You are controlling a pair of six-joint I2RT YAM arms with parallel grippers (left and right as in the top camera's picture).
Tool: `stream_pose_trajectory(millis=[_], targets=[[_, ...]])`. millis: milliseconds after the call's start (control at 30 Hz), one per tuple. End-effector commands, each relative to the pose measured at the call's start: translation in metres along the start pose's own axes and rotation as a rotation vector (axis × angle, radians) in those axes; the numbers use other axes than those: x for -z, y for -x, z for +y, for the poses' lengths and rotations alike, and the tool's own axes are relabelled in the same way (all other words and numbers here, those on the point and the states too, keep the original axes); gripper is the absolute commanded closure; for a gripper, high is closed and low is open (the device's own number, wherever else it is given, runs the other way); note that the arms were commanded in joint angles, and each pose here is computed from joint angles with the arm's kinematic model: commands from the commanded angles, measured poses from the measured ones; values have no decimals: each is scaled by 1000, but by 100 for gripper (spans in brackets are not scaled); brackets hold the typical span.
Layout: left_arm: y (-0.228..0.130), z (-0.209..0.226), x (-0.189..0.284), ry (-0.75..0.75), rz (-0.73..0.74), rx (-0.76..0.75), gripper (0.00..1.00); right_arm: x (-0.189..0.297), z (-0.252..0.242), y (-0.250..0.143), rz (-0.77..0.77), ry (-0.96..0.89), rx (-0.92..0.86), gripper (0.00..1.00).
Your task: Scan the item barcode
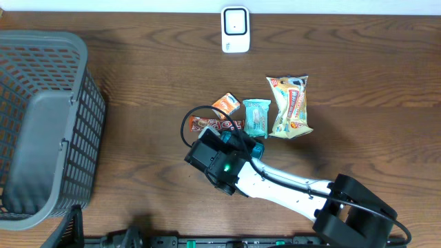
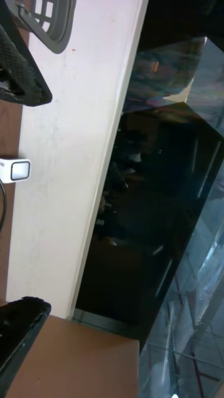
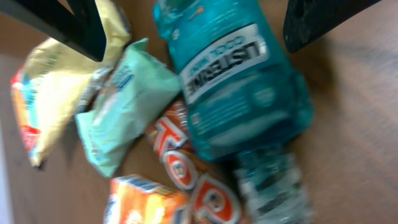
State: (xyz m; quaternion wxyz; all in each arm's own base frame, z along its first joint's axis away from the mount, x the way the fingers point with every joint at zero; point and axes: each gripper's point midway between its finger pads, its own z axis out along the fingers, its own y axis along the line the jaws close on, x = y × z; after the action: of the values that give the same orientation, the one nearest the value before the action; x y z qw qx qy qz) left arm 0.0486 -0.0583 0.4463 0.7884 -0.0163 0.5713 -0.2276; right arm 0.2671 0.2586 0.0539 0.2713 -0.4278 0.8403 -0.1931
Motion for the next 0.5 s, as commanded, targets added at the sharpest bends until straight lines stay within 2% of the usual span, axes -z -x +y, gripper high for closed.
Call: stream_pose_trajectory(millis=[0, 467], targets=[[5, -8, 5, -30, -12, -8, 2, 2, 13, -1, 5, 67, 12, 14], [5, -8, 6, -26, -11, -9, 2, -17, 6, -33, 86, 54, 15, 14]])
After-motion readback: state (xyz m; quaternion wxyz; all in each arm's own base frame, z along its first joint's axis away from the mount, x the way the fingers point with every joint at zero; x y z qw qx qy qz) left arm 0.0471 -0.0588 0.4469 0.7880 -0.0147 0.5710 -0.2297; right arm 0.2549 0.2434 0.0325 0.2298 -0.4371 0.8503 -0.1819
